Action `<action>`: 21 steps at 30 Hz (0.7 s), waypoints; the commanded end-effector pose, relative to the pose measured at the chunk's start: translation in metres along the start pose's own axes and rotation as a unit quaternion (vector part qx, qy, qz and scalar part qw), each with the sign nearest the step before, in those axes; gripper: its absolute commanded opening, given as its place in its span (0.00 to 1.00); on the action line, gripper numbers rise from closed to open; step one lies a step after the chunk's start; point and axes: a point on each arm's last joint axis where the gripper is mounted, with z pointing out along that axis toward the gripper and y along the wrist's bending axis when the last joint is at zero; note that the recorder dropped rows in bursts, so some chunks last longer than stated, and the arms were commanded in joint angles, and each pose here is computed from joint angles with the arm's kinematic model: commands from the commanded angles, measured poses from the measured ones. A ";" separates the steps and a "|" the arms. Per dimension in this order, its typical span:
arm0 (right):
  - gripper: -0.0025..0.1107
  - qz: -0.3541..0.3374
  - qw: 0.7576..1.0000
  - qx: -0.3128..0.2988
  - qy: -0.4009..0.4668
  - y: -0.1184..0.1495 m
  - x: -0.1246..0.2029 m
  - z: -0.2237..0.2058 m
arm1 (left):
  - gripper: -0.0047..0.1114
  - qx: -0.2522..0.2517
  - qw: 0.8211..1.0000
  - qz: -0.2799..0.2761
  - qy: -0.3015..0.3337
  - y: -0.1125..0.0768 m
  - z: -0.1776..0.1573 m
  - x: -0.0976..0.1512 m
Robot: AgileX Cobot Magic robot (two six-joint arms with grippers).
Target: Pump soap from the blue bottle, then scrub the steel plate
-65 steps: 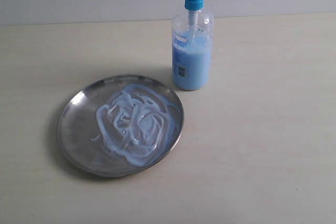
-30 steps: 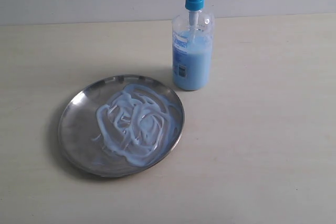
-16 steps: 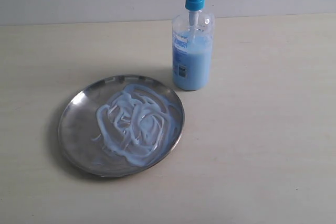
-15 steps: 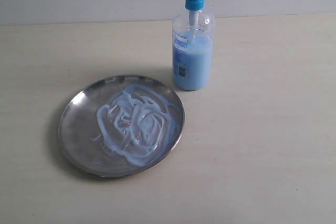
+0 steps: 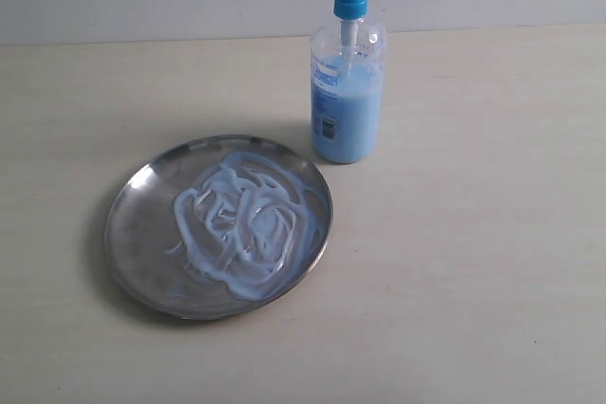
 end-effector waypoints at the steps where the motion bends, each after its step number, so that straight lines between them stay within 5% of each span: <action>1: 0.02 -0.005 1.000 0.002 -0.004 0.000 0.001 0.000 | 0.04 -0.001 1.000 0.003 -0.005 0.000 0.000 0.000; 21: 0.02 -0.005 1.000 0.003 0.013 0.000 -0.006 0.002 | 0.04 -0.001 1.000 0.003 -0.005 0.000 0.000 0.000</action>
